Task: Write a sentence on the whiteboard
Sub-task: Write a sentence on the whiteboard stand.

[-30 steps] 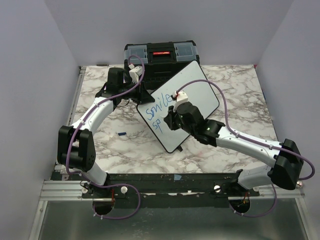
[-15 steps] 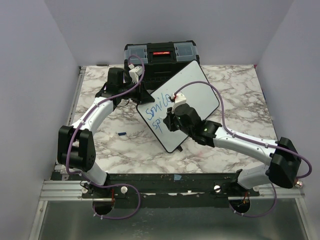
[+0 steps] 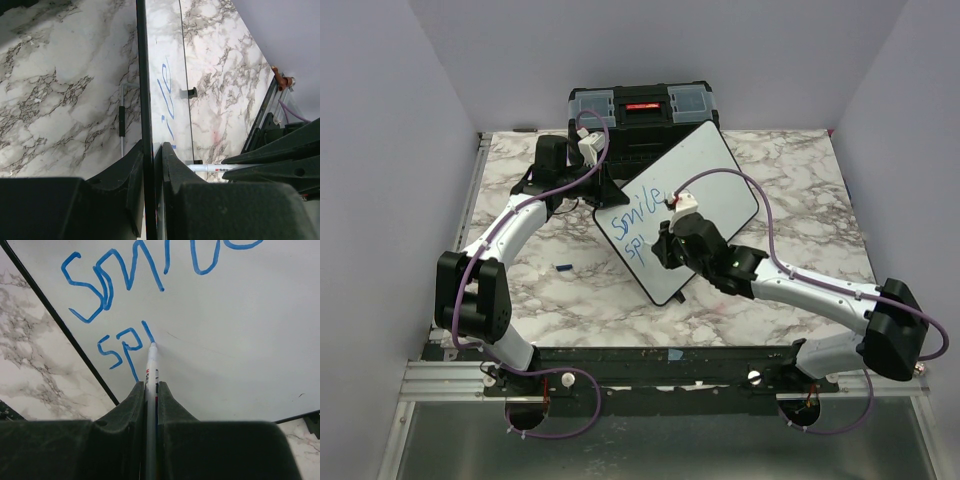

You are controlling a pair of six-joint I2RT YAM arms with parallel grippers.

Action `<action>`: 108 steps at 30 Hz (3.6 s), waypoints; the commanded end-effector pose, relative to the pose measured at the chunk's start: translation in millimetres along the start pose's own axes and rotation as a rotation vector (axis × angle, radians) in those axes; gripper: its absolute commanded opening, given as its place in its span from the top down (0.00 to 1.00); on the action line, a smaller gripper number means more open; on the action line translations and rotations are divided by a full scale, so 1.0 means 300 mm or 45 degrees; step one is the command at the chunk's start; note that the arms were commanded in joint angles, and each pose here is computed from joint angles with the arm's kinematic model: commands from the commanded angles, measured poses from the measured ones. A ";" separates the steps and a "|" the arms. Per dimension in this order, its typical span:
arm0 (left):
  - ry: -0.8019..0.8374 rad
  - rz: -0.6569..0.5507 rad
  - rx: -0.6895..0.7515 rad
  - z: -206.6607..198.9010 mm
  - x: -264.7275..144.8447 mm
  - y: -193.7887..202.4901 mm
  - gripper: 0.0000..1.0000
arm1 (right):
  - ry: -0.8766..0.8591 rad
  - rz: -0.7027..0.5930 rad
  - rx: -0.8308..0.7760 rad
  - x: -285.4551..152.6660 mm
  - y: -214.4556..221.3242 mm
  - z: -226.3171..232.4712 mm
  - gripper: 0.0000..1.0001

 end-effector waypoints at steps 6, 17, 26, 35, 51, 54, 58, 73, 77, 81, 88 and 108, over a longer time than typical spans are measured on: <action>-0.002 -0.131 0.258 -0.026 -0.019 -0.097 1.00 | 0.019 0.145 0.026 -0.025 0.082 -0.035 0.99; -0.002 -0.125 0.251 -0.020 -0.014 -0.094 1.00 | 0.025 0.111 0.027 -0.013 0.059 -0.022 0.99; -0.001 -0.123 0.248 -0.018 -0.012 -0.092 1.00 | 0.054 0.067 0.011 0.008 0.018 -0.006 0.99; 0.003 -0.125 0.249 -0.019 -0.011 -0.093 1.00 | 0.091 0.027 0.013 0.028 -0.010 0.006 0.99; 0.006 -0.129 0.250 -0.021 -0.012 -0.093 1.00 | 0.192 -0.065 0.023 0.039 -0.076 0.012 0.99; 0.006 -0.131 0.250 -0.021 -0.012 -0.094 1.00 | 0.185 -0.097 0.033 0.019 -0.102 0.018 0.99; 0.005 -0.131 0.251 -0.022 -0.013 -0.094 1.00 | 0.131 -0.146 0.045 -0.024 -0.137 0.032 0.99; -0.006 -0.128 0.253 -0.022 -0.016 -0.093 1.00 | 0.087 -0.097 0.058 -0.036 -0.068 -0.001 0.99; -0.004 -0.127 0.253 -0.021 -0.014 -0.092 1.00 | 0.098 -0.083 0.051 -0.020 -0.057 -0.005 0.99; -0.005 -0.127 0.251 -0.020 -0.014 -0.093 1.00 | 0.098 -0.065 0.048 -0.006 -0.045 -0.005 0.99; -0.003 -0.126 0.250 -0.020 -0.013 -0.091 1.00 | 0.110 -0.047 0.036 0.011 -0.029 -0.010 0.99; 0.002 -0.125 0.247 -0.019 -0.011 -0.090 1.00 | 0.203 -0.090 0.042 0.030 -0.059 -0.049 0.99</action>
Point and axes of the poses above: each gripper's point midway between its finger pads, its own x axis out along the fingers, its own z axis along the line the jaws close on, y = z × x, the point moved 7 cm from there along -x, back along the fingers, and after that the axes turned 14 degrees about x, right-handed, at the moved point
